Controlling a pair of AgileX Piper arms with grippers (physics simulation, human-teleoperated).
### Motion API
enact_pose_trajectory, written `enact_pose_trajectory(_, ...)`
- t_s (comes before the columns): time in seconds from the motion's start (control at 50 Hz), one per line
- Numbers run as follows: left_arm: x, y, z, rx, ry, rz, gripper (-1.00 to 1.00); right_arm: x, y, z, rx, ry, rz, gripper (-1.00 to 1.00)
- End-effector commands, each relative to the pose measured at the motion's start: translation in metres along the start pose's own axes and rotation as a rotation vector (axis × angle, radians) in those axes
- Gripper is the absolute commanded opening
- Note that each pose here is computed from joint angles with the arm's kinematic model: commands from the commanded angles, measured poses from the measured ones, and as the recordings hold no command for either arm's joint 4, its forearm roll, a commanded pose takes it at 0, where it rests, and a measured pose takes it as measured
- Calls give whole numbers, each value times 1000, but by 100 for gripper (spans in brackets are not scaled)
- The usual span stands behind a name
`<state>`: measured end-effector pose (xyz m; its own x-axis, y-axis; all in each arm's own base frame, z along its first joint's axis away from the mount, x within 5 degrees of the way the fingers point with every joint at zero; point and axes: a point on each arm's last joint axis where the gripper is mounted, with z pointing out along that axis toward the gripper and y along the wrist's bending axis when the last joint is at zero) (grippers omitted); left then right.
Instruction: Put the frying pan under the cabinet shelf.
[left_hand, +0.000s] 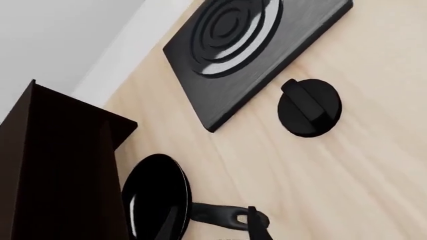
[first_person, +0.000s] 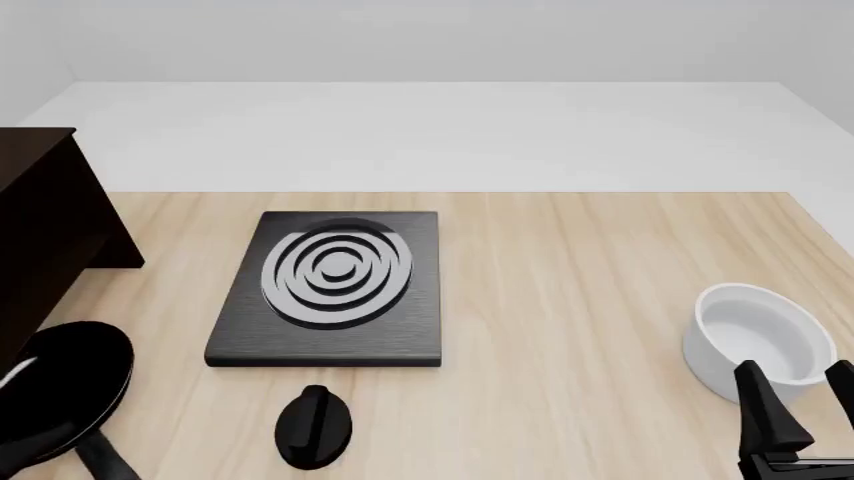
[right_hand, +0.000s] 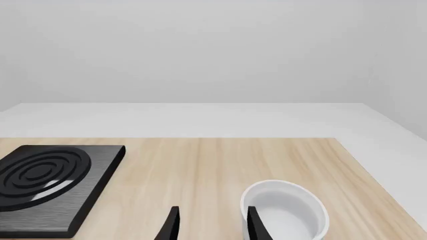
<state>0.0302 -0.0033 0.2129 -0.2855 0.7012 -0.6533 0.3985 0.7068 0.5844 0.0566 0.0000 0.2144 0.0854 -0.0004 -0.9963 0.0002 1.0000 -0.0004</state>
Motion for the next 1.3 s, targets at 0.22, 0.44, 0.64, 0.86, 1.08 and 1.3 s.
enact_pose_trajectory(0.22,-12,8,-26,119,-39,-96,100,0,0,0,0,0,0,100)
enact_pose_trajectory(0.44,-19,14,-33,104,-87,-82,100,0,0,0,0,0,0,100)
enact_pose_trajectory(0.64,-27,23,-46,67,-140,-65,100,0,0,0,0,0,0,100)
enact_pose_trajectory(0.86,-35,31,-58,40,-190,-50,100,0,0,0,0,0,0,100)
enact_pose_trajectory(1.08,-39,35,-66,28,-226,-34,100,0,0,0,0,0,0,100)
enact_pose_trajectory(1.3,-41,38,-70,66,-283,-60,100,0,0,0,0,0,0,100)
